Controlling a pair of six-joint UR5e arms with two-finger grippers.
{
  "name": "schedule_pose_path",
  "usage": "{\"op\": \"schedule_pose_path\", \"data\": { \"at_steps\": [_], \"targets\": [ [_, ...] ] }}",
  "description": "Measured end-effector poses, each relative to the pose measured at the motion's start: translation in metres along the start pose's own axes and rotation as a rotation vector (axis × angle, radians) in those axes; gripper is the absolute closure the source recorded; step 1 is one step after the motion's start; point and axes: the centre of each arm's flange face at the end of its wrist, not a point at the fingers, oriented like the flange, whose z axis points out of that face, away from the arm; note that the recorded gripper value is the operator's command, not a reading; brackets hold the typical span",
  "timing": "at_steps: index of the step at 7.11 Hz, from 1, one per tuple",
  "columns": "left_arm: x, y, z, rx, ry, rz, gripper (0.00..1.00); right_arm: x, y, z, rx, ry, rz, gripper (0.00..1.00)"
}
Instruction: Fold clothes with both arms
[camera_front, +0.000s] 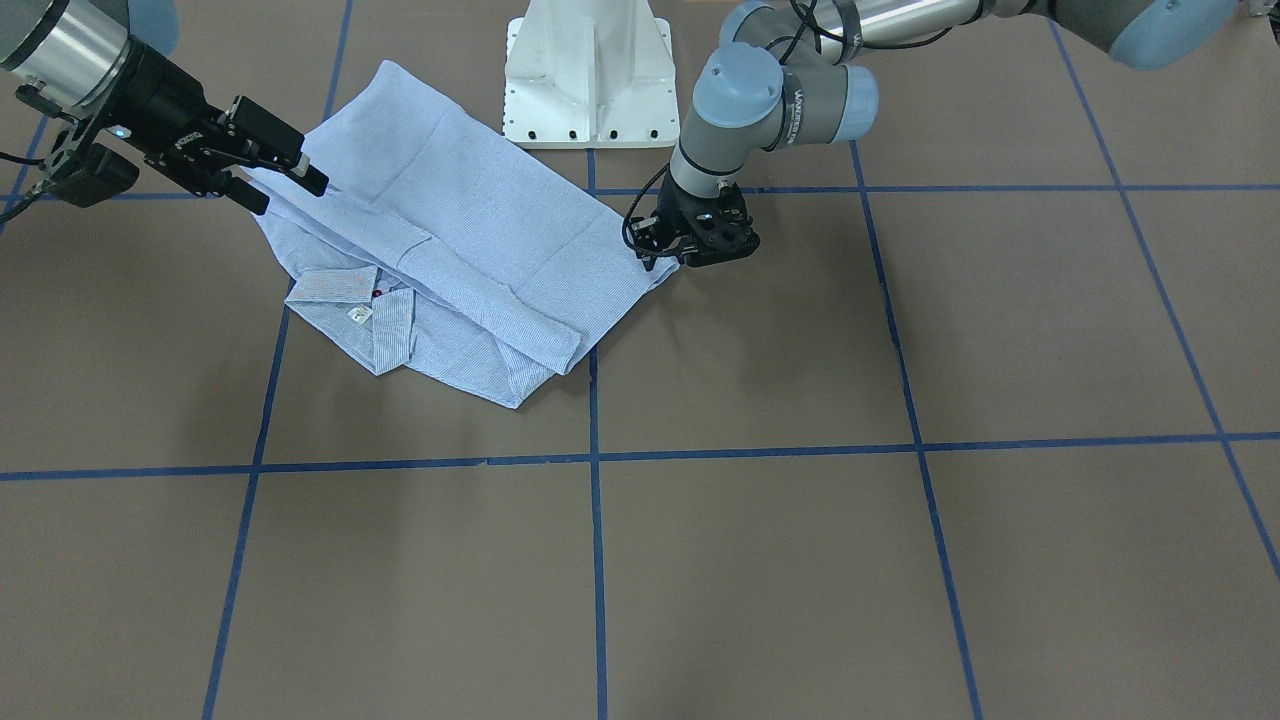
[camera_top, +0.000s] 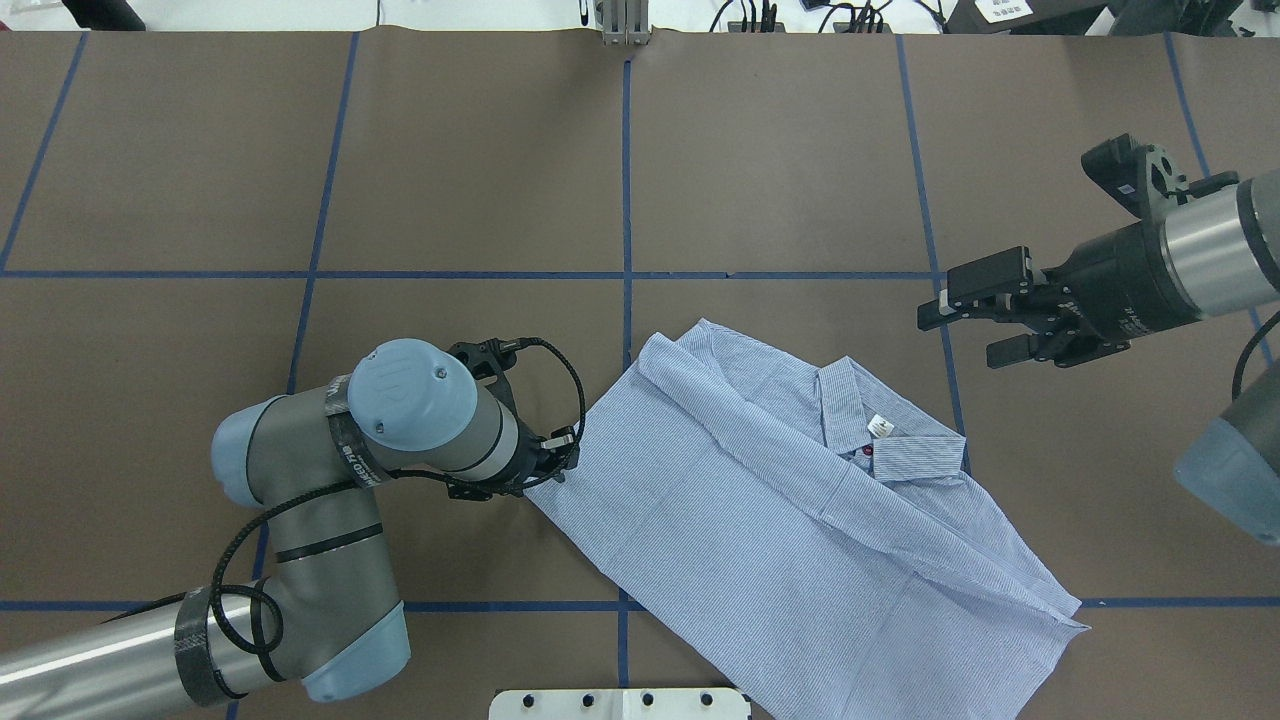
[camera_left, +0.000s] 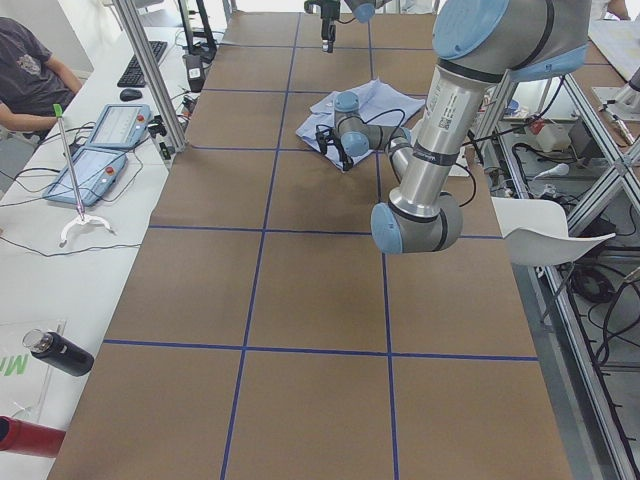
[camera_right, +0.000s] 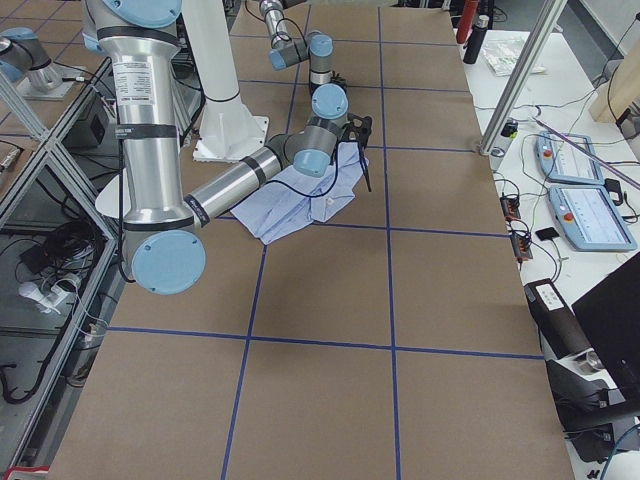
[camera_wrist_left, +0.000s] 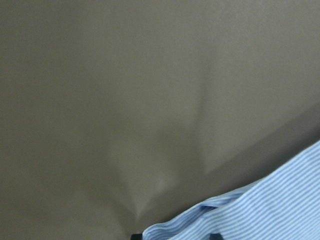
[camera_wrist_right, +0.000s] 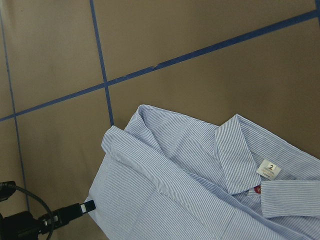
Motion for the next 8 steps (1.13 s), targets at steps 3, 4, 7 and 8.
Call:
{"op": "schedule_pose_path", "data": {
  "at_steps": [3,4,7,8],
  "targets": [
    [0.0002,-0.0013,0.0041,0.0,-0.003,0.0,0.58,0.001,-0.0007,0.0008,0.0,0.002,0.002,0.0],
    [0.001,-0.0013,0.0043,0.0,-0.003,-0.001,0.74,0.0013,-0.001,0.0011,0.0,0.003,0.003,0.0],
    [0.002,-0.0011,0.0042,0.0,-0.002,-0.003,1.0,0.0019,-0.0023,0.0016,0.001,0.004,0.005,0.0],
    [0.002,-0.0011,0.0041,-0.001,-0.003,-0.003,1.0,0.0023,-0.0027,0.0019,0.001,0.005,0.006,0.0]
  ]
}}
